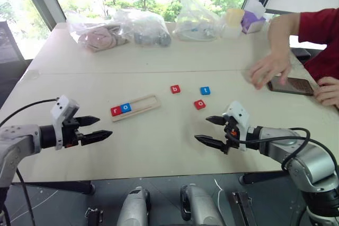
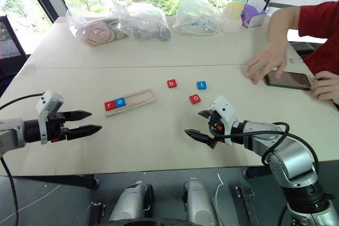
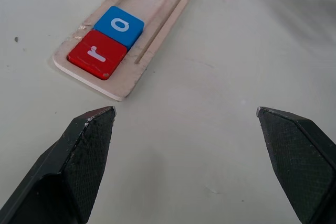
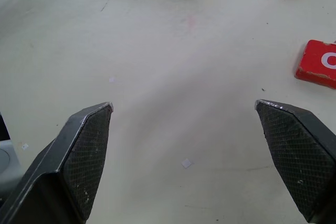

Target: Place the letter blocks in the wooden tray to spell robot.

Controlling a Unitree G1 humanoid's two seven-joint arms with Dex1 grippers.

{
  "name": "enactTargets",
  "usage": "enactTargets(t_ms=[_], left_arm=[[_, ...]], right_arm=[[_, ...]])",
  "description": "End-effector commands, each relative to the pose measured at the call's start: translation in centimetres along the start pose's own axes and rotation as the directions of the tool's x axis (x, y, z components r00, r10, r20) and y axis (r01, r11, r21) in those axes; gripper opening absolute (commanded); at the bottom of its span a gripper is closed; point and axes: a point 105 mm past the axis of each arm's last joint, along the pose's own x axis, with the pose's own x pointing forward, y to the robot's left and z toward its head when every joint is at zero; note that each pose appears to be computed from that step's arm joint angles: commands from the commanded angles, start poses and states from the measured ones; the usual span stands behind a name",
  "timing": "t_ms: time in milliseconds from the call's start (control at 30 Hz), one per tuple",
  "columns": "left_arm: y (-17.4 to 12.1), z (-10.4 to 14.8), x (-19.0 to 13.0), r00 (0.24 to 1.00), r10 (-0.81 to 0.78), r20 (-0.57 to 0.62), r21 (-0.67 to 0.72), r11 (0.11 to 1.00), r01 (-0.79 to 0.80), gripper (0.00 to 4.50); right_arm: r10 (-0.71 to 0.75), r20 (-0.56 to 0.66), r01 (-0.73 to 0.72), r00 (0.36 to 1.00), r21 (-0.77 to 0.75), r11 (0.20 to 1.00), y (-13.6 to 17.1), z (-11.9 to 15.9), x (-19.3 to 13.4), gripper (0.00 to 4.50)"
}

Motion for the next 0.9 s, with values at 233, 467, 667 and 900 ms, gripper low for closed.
enactTargets(t_ms=[233, 467, 667, 900], left_arm=[[0.4, 1.0, -0.5, 0.999, 0.029, 0.03, 0.044, 0.999, -0.031, 4.5], [0.5, 0.2, -0.6, 0.999, 0.04, -0.01, 0.051, 0.998, -0.039, 4.5], [2.6, 1.1, -1.1, 0.992, 0.129, -0.01, 0.17, 0.977, -0.126, 4.5], [5.3, 2.5, 1.8, 0.994, 0.087, -0.067, 0.365, 0.929, -0.056, 4.5]], right_arm=[[0.005, 0.039, -0.004, 0.999, -0.037, 0.999, 0.1, 1.1, -0.1, 4.47], [0.012, 0.037, -0.01, 0.999, -0.041, 0.999, 0.1, 1.1, -0.1, 4.47], [0.052, 0.12, -0.05, 0.991, -0.016, 0.999, 0.6, 3.5, -0.1, 4.47], [0.233, 0.078, -0.223, 0.969, -0.123, 0.967, 4.7, 6.0, 0.7, 4.47]])
